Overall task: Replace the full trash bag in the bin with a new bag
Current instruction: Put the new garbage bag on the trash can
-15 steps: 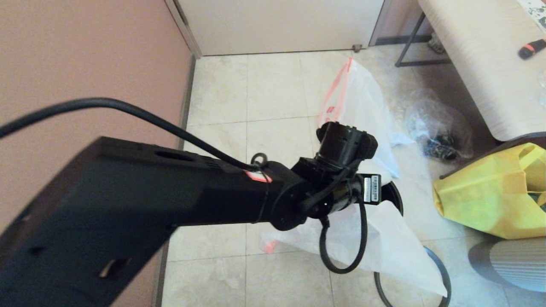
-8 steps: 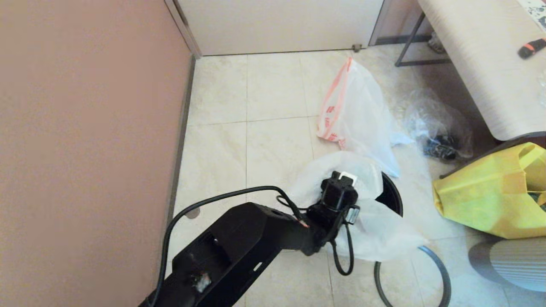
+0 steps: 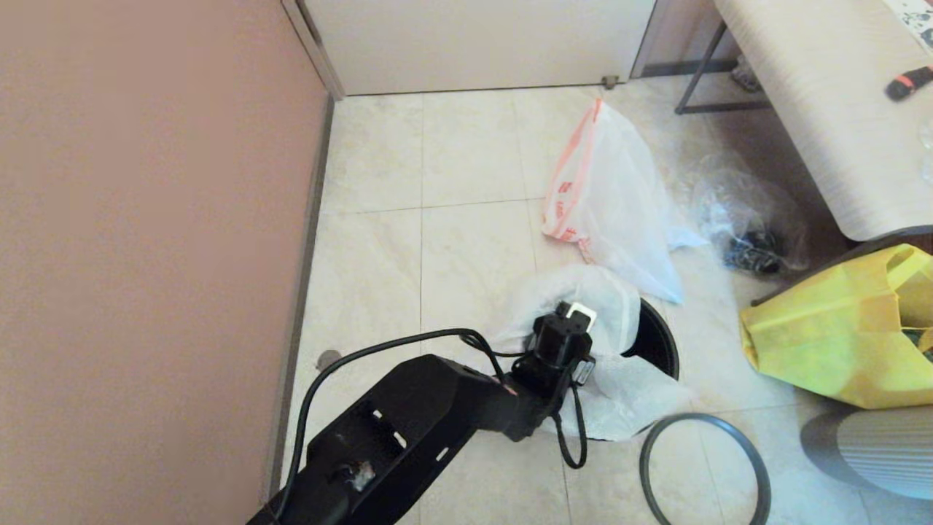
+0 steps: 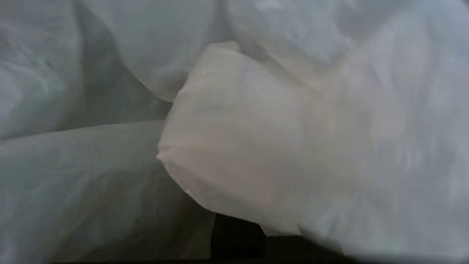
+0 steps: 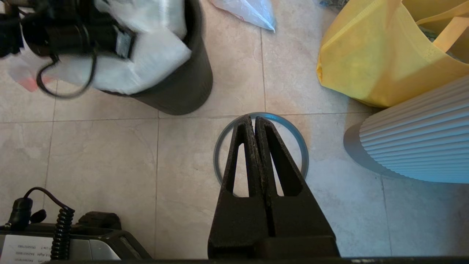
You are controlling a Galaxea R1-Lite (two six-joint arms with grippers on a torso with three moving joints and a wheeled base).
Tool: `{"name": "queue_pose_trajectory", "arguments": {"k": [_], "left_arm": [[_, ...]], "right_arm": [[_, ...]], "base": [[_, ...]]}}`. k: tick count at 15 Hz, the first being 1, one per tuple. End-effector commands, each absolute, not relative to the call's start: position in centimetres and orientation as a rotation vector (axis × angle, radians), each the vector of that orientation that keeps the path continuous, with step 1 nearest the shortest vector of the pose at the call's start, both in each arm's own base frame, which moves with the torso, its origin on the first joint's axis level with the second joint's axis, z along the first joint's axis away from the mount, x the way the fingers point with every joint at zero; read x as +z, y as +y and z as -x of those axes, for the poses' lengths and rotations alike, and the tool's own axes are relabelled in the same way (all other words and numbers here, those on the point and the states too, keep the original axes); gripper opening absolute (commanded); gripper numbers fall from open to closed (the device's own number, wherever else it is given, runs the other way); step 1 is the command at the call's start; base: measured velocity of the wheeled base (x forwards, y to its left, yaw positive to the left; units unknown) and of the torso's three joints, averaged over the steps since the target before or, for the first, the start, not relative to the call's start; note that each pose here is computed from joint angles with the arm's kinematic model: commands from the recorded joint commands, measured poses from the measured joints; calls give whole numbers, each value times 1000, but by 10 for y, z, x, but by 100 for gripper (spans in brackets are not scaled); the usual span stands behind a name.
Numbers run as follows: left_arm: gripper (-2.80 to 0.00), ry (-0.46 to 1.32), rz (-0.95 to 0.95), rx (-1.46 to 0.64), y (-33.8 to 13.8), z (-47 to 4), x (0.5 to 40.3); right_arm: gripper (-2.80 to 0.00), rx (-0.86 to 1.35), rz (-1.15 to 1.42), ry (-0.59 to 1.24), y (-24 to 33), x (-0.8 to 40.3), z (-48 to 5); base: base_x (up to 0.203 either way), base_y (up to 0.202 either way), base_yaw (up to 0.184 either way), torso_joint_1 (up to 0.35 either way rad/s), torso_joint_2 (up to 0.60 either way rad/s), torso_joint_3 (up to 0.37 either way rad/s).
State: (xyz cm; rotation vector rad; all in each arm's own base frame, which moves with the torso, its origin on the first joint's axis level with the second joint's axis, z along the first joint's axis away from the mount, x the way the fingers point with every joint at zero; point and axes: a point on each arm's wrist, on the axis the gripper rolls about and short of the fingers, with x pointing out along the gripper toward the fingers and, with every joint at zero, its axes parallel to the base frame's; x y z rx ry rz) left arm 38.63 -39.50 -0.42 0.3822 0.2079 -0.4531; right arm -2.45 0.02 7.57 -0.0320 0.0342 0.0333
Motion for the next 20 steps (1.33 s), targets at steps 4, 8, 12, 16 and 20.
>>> {"name": "queue_pose_trajectory", "arguments": {"k": [4, 8, 12, 16, 20], "left_arm": [[-280, 253, -538, -432, -392, -386, -42], [-280, 282, -613, -399, -377, -398, -51], [-280, 299, -648, -363, -370, -403, -57], [-280, 284, -643, -370, -374, -401, -50], [-280, 269, -639, -369, -380, -396, -44]], "right_arm": [[-280, 34, 32, 36, 0, 76, 24], [-280, 34, 32, 36, 0, 76, 24], [-280, 34, 32, 36, 0, 76, 24], [-280, 34, 32, 36, 0, 76, 24], [-280, 34, 32, 36, 0, 76, 24]], "base": [[0, 0, 0, 0, 0, 0], [0, 0, 0, 0, 0, 0], [0, 0, 0, 0, 0, 0], [0, 0, 0, 0, 0, 0], [0, 0, 0, 0, 0, 0]]}}
